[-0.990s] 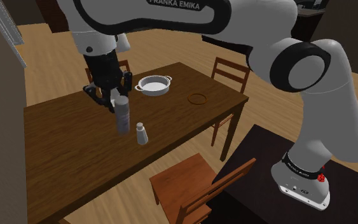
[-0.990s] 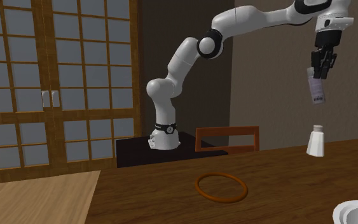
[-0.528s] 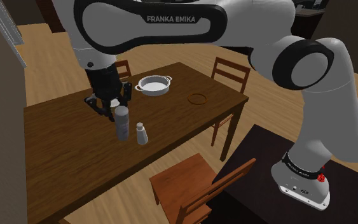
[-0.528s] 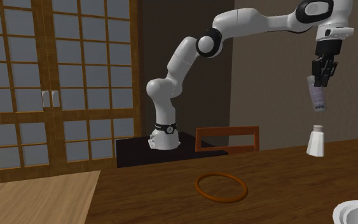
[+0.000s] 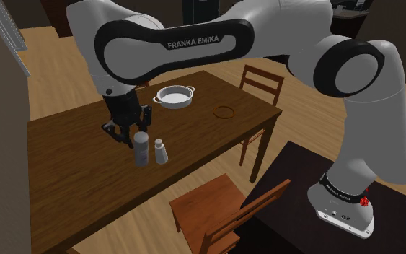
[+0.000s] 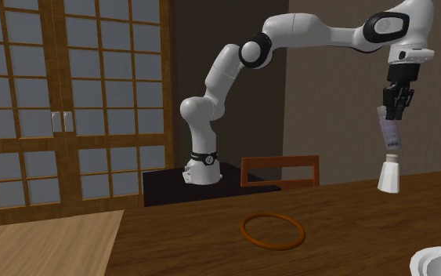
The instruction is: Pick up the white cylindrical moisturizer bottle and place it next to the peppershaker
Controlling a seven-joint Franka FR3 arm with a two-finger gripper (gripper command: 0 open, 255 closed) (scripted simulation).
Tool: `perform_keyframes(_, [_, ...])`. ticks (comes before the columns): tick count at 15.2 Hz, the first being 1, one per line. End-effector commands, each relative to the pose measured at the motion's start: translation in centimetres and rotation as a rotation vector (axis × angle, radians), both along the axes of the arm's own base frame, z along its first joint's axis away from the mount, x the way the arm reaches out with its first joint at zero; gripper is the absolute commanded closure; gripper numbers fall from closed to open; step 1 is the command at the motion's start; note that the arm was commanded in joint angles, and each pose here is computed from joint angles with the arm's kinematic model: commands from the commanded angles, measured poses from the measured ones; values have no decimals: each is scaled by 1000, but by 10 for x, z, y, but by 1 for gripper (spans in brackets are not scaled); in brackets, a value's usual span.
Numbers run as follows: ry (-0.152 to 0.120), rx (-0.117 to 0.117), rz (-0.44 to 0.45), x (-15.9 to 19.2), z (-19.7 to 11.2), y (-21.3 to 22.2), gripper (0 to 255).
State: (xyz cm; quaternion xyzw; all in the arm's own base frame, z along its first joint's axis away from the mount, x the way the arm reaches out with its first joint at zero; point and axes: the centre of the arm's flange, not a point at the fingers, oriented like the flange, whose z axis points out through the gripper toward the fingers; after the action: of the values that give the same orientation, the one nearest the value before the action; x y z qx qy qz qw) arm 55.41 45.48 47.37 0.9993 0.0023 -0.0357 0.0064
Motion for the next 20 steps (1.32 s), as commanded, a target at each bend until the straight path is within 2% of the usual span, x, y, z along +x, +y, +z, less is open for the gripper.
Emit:
perform_keyframes(1, [0, 1, 0, -2, -10, -1, 255])
perform_keyframes(17, [0, 1, 0, -2, -94, -1, 255])
perform_keyframes(20, [0, 1, 0, -2, -94, -1, 255])
